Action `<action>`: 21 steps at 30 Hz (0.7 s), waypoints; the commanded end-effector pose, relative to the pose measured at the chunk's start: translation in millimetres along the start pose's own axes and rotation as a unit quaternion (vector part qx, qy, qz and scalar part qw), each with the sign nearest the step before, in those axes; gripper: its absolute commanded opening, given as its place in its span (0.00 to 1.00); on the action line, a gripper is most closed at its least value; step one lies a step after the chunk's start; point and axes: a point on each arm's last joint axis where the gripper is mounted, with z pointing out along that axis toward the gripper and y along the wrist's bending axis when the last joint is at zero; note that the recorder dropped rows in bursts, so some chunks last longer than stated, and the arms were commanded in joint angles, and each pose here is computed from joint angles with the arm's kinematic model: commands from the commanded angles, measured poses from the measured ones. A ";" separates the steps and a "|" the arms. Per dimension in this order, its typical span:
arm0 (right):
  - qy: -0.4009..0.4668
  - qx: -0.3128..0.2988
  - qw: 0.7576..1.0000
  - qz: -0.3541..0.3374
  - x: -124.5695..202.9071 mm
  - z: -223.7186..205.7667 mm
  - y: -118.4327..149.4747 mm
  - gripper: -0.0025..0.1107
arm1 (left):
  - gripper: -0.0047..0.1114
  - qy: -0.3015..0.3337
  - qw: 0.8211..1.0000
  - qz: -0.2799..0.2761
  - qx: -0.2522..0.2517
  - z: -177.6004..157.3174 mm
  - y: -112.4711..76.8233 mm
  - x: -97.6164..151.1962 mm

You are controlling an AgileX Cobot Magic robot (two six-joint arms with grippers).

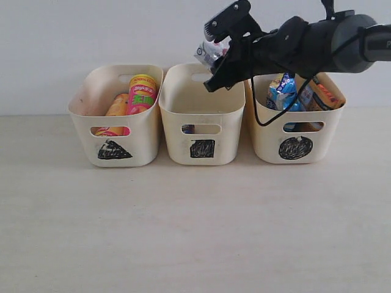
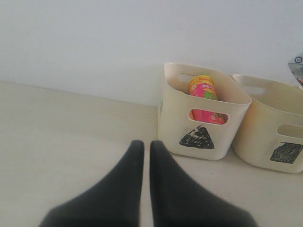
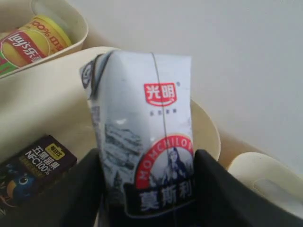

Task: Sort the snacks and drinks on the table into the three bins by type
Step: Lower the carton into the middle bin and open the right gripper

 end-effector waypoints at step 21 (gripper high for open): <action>-0.039 0.016 0.998 0.038 -30.6 -23.7 -16.1 0.33 | 0.08 -0.002 1.000 0.001 -0.001 -0.1 0.3 0.5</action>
